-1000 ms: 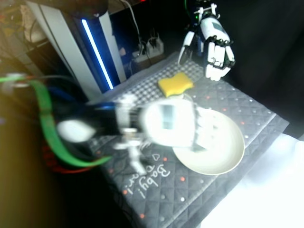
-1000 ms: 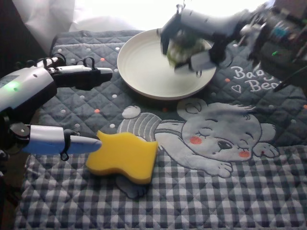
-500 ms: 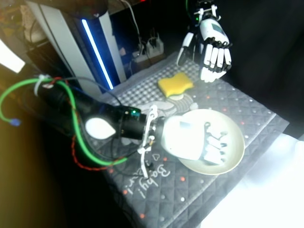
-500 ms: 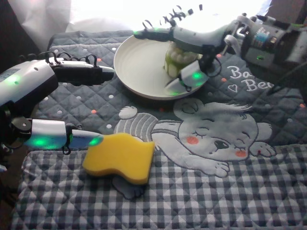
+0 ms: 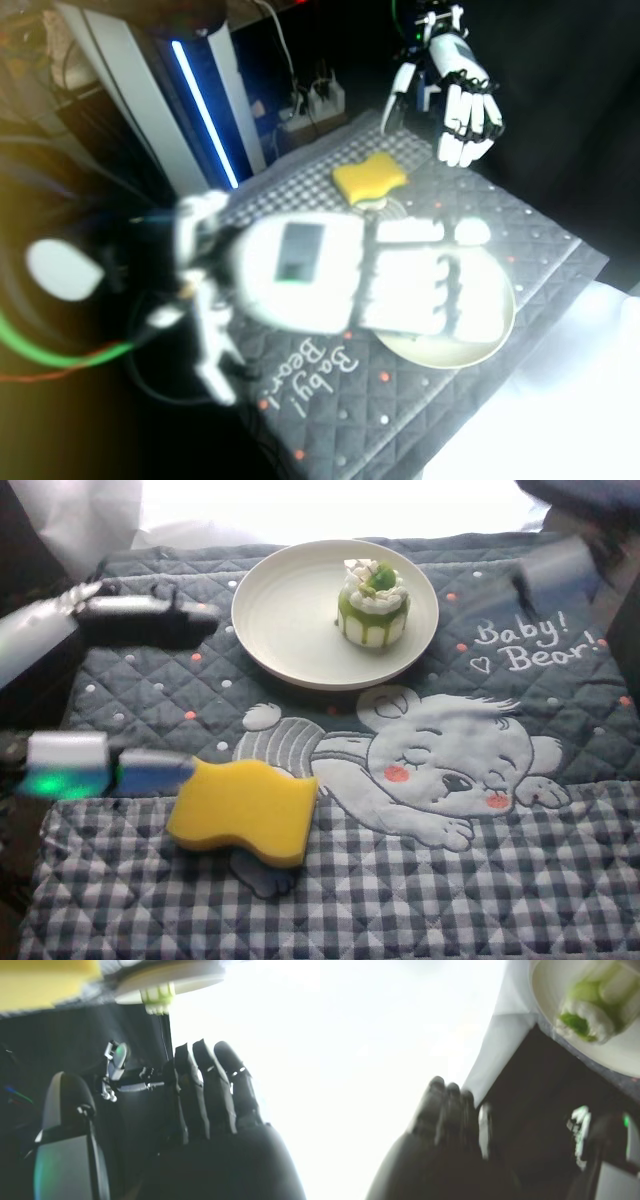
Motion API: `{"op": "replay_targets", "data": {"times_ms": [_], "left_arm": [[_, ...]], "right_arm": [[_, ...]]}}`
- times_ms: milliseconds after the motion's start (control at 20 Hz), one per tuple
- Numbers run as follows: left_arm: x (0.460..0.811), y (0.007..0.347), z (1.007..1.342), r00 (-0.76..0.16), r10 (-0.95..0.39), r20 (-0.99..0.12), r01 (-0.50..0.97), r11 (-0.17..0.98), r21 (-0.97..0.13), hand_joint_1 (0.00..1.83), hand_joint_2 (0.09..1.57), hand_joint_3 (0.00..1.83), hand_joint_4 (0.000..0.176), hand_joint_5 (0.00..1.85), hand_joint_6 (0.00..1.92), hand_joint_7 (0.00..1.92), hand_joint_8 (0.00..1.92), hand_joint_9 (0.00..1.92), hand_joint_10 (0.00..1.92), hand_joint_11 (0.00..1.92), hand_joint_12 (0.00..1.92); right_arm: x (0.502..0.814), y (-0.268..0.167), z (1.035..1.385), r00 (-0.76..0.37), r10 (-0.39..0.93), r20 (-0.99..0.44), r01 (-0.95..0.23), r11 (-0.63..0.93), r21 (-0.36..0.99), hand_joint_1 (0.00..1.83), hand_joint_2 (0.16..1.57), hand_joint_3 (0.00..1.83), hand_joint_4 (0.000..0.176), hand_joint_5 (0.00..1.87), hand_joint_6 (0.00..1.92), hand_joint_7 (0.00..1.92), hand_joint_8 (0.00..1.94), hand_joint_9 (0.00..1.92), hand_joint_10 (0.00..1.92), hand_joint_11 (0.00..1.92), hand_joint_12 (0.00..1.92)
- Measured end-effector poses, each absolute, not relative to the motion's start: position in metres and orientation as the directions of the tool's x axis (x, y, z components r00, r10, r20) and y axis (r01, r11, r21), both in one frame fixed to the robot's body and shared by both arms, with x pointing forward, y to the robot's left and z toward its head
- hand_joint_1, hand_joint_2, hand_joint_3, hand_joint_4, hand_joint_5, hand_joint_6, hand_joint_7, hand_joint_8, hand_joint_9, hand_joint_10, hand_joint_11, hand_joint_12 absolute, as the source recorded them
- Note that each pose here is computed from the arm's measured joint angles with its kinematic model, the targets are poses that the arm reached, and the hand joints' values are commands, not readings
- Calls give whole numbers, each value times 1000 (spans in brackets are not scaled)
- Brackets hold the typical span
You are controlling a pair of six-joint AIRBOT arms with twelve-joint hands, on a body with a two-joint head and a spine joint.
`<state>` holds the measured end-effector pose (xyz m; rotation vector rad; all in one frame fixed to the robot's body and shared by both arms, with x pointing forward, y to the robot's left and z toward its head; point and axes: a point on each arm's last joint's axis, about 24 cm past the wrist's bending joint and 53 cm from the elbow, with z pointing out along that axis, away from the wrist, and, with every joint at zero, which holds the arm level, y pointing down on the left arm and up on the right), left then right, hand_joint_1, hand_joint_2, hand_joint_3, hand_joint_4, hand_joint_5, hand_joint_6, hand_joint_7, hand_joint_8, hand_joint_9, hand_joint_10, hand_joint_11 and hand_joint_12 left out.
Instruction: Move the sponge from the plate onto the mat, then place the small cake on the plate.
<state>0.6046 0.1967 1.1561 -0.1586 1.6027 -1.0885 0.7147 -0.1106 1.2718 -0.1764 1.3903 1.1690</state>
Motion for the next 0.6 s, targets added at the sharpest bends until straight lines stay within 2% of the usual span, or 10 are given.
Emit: {"op": "replay_targets", "data": {"times_ms": [100,150,200,250,300,400,450,500,550,600], "left_arm": [[606,221,1160,-305,-653,-693,391,578,-716,900,973,1,0,499,0,531,0,490,34,75,818],[604,231,1164,-277,-674,-684,383,576,-722,862,986,0,0,468,0,505,0,491,14,96,769],[602,237,1167,-256,-691,-676,380,572,-727,909,1005,0,0,477,2,531,3,524,14,135,860],[599,245,1170,-228,-706,-670,380,569,-729,875,1044,1,0,420,0,538,2,519,7,62,998],[596,246,1174,-212,-722,-659,385,558,-735,852,1062,1,0,381,0,526,2,534,9,12,1125],[587,241,1188,-193,-736,-648,439,526,-728,483,1129,15,0,148,0,299,0,373,0,0,1185],[584,240,1196,-177,-749,-639,463,509,-726,343,1184,20,0,36,0,162,0,251,0,0,1076],[582,241,1203,-159,-758,-633,483,499,-720,268,1176,8,34,6,0,86,3,171,3,0,898],[580,242,1210,-141,-770,-622,498,488,-717,242,1205,12,29,0,0,41,9,125,10,0,684],[577,243,1217,-121,-785,-608,514,475,-714,32,1283,20,12,0,0,27,3,95,2,0,488]], "right_arm": [[699,-136,1252,-277,571,-773,-680,452,577,859,875,9,163,50,7,94,5,51,5,0,0],[693,-146,1246,-289,592,-753,-668,439,601,885,883,10,146,49,5,117,12,69,10,0,0],[687,-153,1243,-292,605,-741,-664,429,612,885,864,0,146,60,8,137,17,90,17,0,0],[676,-163,1237,-302,622,-723,-656,415,631,852,805,0,121,96,6,190,10,150,16,0,0],[667,-170,1232,-312,643,-699,-646,396,653,825,778,0,129,71,0,199,7,173,19,0,0],[647,-186,1219,-329,675,-660,-621,372,690,748,799,2,142,59,0,198,3,156,6,0,0],[638,-195,1217,-325,694,-642,-614,361,702,664,849,21,169,52,0,173,0,143,0,0,0],[631,-207,1218,-311,717,-624,-607,356,711,665,880,30,175,39,0,169,1,139,0,0,0],[625,-224,1220,-280,752,-596,-598,349,722,752,891,13,176,119,7,218,4,181,6,35,23],[618,-246,1221,-227,801,-554,-582,345,736,891,972,11,156,146,6,227,2,158,0,0,0]]}}
